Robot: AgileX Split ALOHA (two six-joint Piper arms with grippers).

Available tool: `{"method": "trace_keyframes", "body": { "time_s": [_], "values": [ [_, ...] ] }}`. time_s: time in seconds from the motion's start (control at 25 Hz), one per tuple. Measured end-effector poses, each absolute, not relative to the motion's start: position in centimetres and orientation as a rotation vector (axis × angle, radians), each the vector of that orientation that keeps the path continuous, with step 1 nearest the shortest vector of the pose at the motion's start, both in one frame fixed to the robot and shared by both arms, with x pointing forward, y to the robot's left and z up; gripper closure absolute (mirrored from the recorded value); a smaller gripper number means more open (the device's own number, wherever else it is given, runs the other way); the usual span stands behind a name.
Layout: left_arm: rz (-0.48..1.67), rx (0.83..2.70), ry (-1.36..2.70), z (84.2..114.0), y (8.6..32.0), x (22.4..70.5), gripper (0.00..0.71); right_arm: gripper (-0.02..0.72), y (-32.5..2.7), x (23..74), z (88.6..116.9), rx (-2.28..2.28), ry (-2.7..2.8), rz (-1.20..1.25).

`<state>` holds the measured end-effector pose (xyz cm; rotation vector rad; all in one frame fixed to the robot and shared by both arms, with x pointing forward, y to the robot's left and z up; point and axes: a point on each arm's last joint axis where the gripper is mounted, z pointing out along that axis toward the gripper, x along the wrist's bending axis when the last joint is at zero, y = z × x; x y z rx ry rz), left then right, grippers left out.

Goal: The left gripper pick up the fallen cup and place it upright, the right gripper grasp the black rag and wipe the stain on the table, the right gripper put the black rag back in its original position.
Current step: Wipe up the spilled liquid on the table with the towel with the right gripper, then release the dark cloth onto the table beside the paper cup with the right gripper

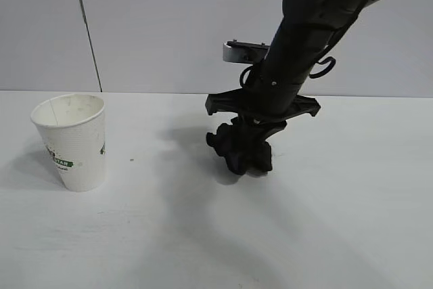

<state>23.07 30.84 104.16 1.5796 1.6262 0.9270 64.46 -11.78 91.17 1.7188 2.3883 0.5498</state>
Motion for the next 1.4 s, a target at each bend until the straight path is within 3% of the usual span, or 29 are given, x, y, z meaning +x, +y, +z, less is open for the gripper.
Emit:
{"method": "trace_keyframes", "body": {
  "time_s": [0.2,0.52,0.84,0.92,1.12,1.28,1.4],
  "values": [
    [0.927,1.580,1.626,104.2,30.8,23.1,0.016,0.630,-13.9,64.7,90.4,1.724,2.325,0.309],
    [0.927,1.580,1.626,104.2,30.8,23.1,0.016,0.630,-18.1,64.2,92.2,1.738,2.385,-0.062],
    [0.927,1.580,1.626,104.2,30.8,23.1,0.016,0.629,-15.4,64.2,92.5,1.873,2.506,0.338],
    [0.927,1.580,1.626,104.2,30.8,23.1,0.016,0.571,-14.9,64.3,92.5,1.855,2.504,0.376],
    [0.927,1.580,1.626,104.2,30.8,23.1,0.016,0.209,-14.7,64.2,92.5,1.864,2.511,0.383],
    [0.927,1.580,1.626,104.2,30.8,23.1,0.016,0.164,-14.8,64.0,93.3,1.908,2.485,0.382],
    [0.927,1.580,1.626,104.2,30.8,23.1,0.016,0.165,-16.2,64.1,96.4,1.919,2.376,0.432]
  ]
}}
